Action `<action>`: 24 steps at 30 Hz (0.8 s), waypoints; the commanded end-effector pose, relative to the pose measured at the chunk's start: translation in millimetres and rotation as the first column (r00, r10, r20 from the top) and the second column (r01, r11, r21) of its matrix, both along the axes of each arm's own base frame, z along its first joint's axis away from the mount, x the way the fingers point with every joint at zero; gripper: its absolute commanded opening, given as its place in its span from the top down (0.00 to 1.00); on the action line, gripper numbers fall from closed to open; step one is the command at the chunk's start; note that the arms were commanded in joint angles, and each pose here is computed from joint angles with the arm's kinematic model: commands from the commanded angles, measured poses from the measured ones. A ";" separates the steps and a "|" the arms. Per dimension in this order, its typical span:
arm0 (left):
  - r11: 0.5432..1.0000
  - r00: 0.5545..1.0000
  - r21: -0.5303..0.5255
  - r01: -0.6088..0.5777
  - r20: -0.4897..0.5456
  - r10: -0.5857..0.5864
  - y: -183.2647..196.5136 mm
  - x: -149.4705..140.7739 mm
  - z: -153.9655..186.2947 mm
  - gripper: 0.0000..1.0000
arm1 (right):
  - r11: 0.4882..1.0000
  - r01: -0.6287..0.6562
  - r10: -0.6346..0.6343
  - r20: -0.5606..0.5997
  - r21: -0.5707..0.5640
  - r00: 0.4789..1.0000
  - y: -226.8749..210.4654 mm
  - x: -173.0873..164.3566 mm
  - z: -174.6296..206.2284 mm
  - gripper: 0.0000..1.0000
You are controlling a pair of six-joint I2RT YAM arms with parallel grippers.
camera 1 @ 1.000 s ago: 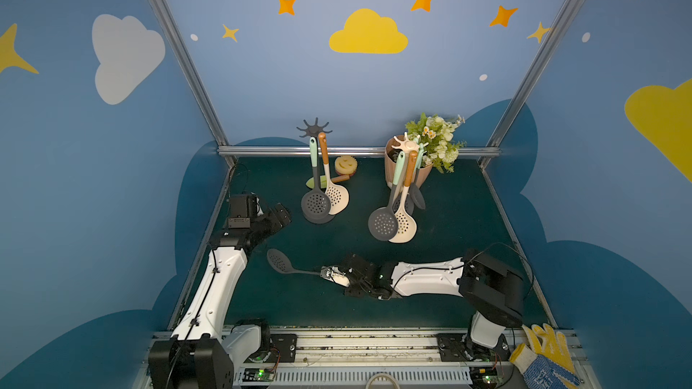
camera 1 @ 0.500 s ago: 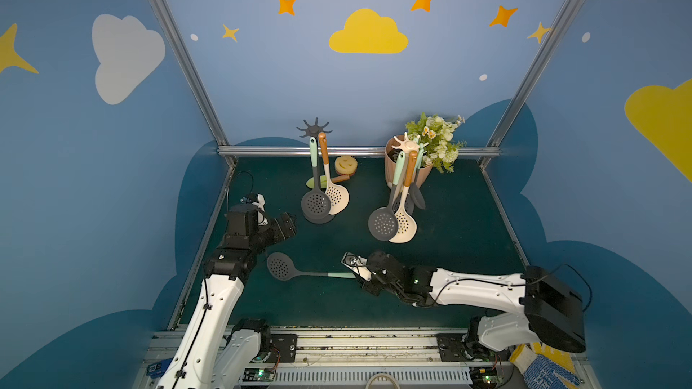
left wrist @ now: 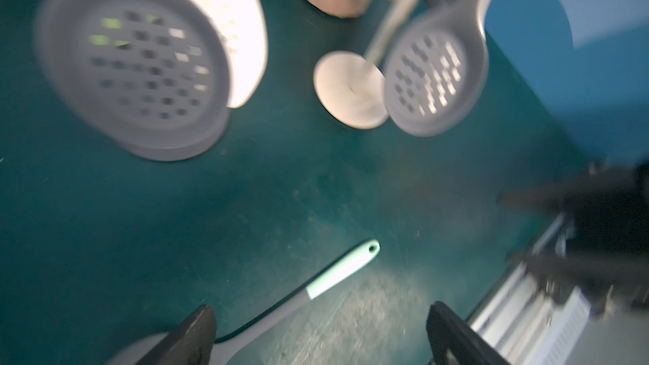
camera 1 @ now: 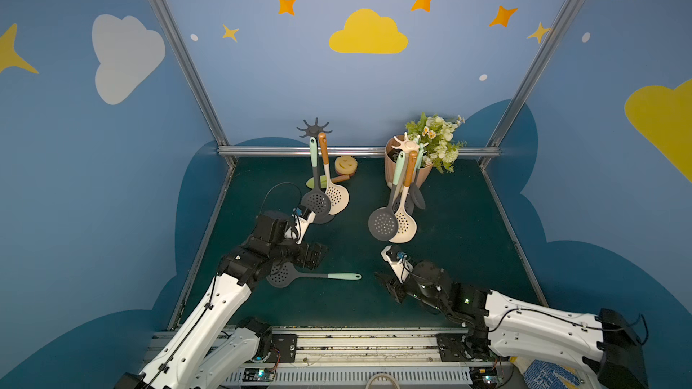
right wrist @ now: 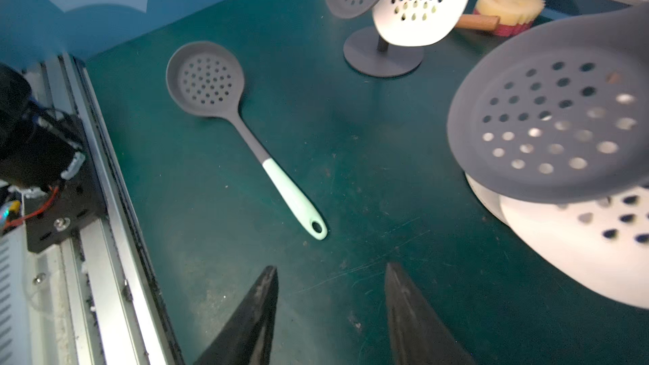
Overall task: Hang the skimmer on the kitchen utensil rack
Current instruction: Pick up the skimmer from the center of the board.
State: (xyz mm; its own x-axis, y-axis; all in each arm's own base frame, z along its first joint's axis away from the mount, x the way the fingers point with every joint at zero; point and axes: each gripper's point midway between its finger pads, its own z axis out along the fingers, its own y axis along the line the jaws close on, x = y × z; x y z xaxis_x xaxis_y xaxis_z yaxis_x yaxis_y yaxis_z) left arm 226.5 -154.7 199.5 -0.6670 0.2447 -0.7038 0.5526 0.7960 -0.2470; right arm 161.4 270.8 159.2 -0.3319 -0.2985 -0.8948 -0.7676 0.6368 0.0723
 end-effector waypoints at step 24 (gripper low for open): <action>0.604 0.859 0.613 0.510 -0.317 -0.403 17.2 -41.5 -113.3 0.51 | 0.994 0.060 -0.052 -0.098 0.086 0.994 -32.0 10.6 5.0 0.48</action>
State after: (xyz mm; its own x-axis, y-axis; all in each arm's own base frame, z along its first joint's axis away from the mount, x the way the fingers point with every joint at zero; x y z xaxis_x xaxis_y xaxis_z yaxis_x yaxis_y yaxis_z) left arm 186.6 -138.0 89.5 -0.4150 0.8896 -0.1906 0.8864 0.4425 0.1358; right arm 173.1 234.6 161.1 -0.4419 -0.1958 -0.8755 -0.6989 0.6869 0.1992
